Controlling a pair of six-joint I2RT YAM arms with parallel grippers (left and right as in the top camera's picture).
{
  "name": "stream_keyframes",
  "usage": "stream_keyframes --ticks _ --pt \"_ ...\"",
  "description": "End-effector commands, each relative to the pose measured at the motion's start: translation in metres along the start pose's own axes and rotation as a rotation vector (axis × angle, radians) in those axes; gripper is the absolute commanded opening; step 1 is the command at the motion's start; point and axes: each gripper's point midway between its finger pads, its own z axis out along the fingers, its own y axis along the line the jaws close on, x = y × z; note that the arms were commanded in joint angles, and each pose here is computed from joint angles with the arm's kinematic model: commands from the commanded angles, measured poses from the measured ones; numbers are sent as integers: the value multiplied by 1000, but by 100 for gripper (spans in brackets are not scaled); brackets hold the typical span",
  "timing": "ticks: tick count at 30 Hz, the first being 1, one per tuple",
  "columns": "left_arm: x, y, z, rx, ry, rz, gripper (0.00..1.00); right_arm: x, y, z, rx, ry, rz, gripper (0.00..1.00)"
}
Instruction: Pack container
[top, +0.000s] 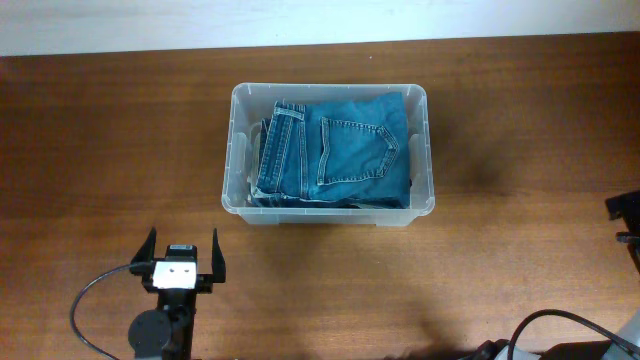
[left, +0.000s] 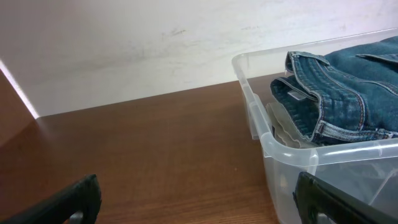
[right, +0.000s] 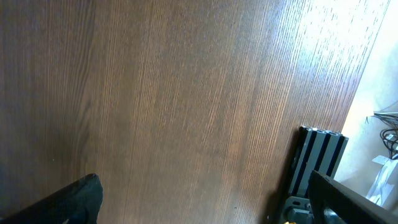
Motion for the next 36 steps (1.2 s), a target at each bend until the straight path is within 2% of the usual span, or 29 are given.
stream_keyframes --ticks 1,11,17,20,28,36 --pt "2 3 0 -16 5 11 99 -1 -1 0 4 -4 11 98" --pt "2 3 0 -16 5 11 99 -1 -1 -1 2 -6 11 98" --pt "2 3 0 -16 5 11 99 5 -3 -31 -67 -99 5 98" --pt "2 3 0 -16 5 11 99 19 3 -60 -147 -176 -47 98" --pt "2 3 0 -16 5 11 99 96 22 -140 -483 -339 -345 98" --pt "2 3 0 -16 5 11 99 124 -6 -178 -674 -438 -404 98"
